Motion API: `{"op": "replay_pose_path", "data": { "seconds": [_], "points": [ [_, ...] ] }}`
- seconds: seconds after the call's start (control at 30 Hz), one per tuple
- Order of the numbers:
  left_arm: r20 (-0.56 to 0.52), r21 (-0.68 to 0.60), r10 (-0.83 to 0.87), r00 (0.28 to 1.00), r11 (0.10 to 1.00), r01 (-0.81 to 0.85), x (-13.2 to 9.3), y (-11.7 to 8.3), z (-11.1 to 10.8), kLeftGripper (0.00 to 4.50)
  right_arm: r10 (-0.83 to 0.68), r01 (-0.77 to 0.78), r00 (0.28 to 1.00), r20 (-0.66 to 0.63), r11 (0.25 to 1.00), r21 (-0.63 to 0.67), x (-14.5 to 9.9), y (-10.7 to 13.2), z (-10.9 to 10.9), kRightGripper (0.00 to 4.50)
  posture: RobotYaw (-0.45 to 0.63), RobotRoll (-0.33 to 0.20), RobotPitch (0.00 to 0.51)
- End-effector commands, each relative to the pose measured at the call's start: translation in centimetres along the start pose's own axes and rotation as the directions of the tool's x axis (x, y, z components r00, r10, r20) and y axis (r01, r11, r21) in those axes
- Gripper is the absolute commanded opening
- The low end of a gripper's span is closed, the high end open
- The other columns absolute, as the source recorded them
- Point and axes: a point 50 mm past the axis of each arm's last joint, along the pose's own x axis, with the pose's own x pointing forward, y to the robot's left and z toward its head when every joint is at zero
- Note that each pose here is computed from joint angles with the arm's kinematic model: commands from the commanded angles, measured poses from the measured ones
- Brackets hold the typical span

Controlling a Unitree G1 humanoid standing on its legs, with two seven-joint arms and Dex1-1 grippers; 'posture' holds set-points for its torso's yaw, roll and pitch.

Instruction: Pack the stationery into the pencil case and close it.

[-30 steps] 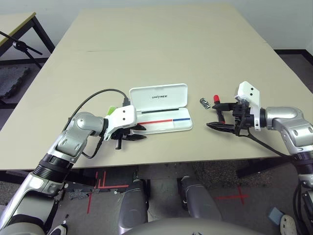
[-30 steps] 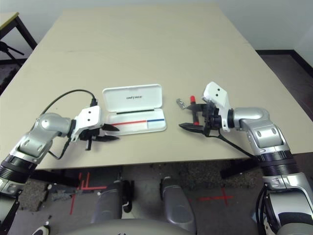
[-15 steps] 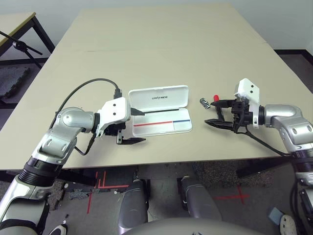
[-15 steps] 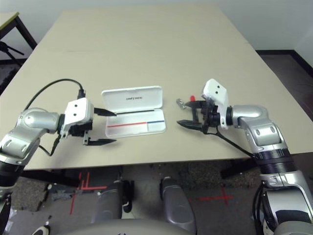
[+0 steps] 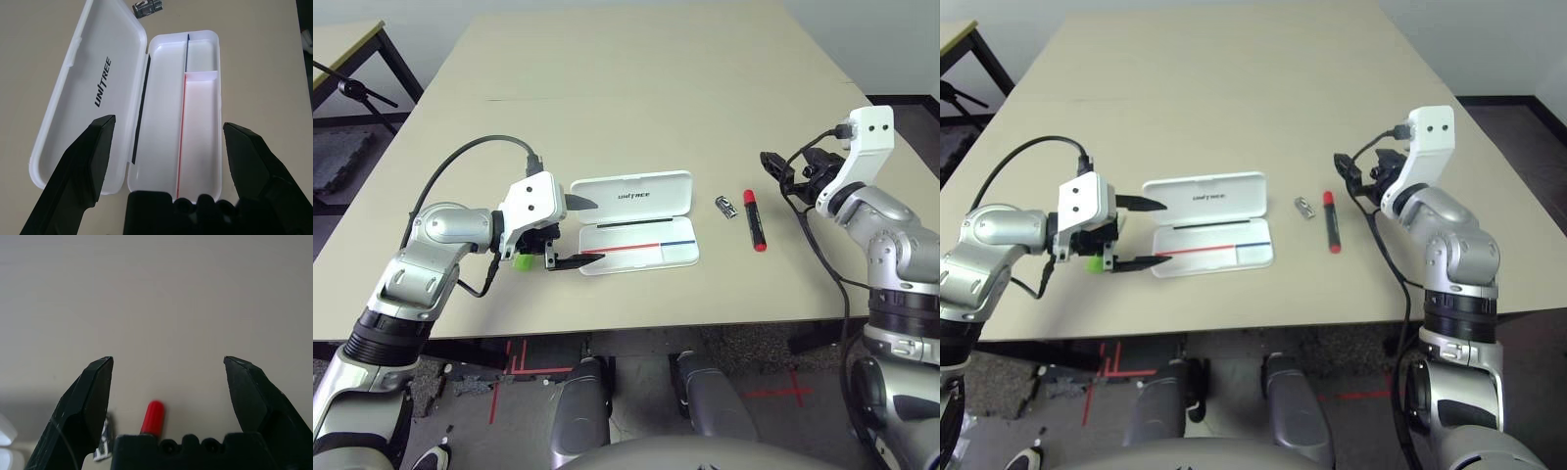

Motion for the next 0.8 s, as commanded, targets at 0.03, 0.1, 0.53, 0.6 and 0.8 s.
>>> {"op": "replay_pose_path", "data": {
  "seconds": [0.03,0.1,0.53,0.6,0.8],
  "points": [
    [-0.013,0.006,-0.008,1.0,1.0,0.008,0.3,0.1,-0.2,4.46,0.003,-0.001,0.999,-0.049,1.0,0.025,-0.1,0.4,-1.2,4.5,-0.14,0.0,0.13],
    [-0.013,0.009,-0.01,1.0,1.0,0.01,0.3,0.0,-0.2,4.46,0.018,-0.014,0.994,-0.108,0.999,0.034,0.1,0.7,-2.5,4.5,-0.14,0.0,0.129],
    [-0.027,0.014,0.002,1.0,1.0,-0.002,0.2,-0.3,-0.2,4.46,0.037,-0.016,0.948,-0.316,0.998,0.067,0.6,1.3,-5.5,4.5,-0.1,0.0,0.131],
    [-0.028,0.014,0.004,1.0,1.0,-0.004,0.2,-0.3,-0.2,4.46,0.036,-0.016,0.94,-0.34,0.998,0.063,0.4,1.1,-5.6,4.5,-0.1,0.0,0.132],
    [-0.03,0.015,0.003,1.0,1.0,-0.002,0.4,-0.4,-0.2,4.5,0.013,-0.001,0.915,-0.403,1.0,0.03,-0.7,-0.5,-6.2,4.07,-0.1,0.0,0.136]
  ]
}}
